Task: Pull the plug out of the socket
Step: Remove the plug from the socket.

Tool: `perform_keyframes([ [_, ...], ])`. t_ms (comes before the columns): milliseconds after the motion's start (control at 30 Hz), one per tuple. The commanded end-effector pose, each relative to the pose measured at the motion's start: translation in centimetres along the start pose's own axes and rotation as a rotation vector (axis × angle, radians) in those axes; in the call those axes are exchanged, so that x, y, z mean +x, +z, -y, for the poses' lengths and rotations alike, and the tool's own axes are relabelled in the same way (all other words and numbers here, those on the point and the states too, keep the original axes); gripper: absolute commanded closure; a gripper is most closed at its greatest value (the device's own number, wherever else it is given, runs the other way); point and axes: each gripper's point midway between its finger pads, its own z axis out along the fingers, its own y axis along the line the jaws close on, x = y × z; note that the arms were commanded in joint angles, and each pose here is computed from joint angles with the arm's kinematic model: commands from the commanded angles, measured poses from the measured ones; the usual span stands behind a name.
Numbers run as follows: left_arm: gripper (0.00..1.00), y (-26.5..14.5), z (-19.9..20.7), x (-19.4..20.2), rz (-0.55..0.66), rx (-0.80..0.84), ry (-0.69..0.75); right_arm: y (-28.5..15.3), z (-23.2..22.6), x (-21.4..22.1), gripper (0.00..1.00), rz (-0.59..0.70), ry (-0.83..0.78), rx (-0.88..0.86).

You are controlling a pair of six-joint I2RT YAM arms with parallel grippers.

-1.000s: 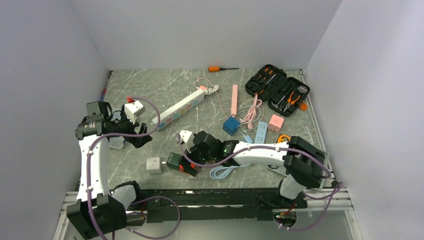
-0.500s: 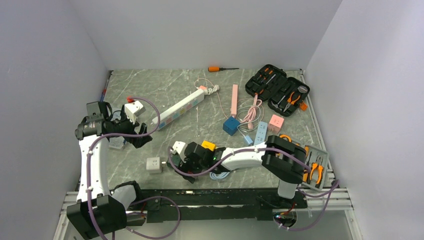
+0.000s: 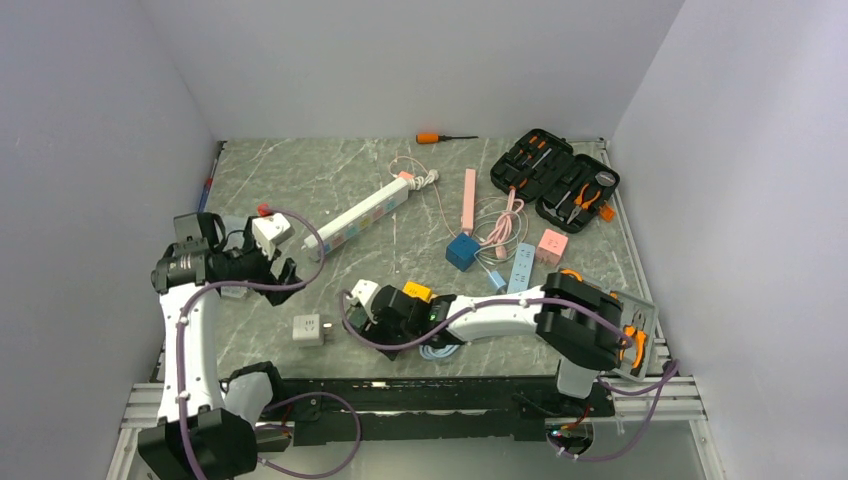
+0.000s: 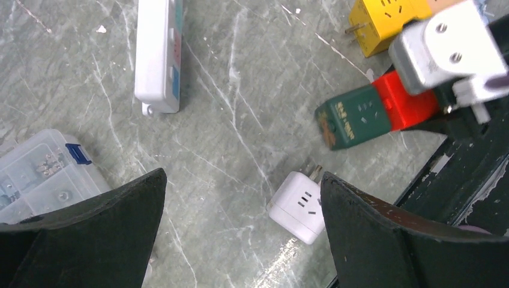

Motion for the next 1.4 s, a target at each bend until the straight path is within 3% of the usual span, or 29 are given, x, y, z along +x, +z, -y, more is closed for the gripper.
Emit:
perform_keyframes([
  [0, 0.01, -0.3, 1.7, 0.2, 0.033, 0.031, 0.119, -4.5, 0.0, -3.3, 1.00, 0.069, 0.098, 0.023],
  [400, 0.01, -0.9, 6.5, 1.0, 0.147, 0.048, 0.480, -14.3, -2.9, -5.5, 1.00, -0.005, 0.311, -0.109],
  [567, 0.01, -1.2, 7.9, 0.4, 0.221, 0.029, 0.618, -14.0, -2.9, -7.1, 1.00, -0.018, 0.298, -0.134],
  [800, 0.01, -1.7, 9.0, 0.0, 0.257, 0.006, 0.813, -13.5, -2.6, -12.5, 1.00, 0.121, 0.357, -0.328],
  [1367, 0.01, -1.3, 10.3, -0.4, 0.328, 0.029, 1.143, -12.9, -4.5, -15.7, 1.00, 0.018, 0.235, -0.511],
])
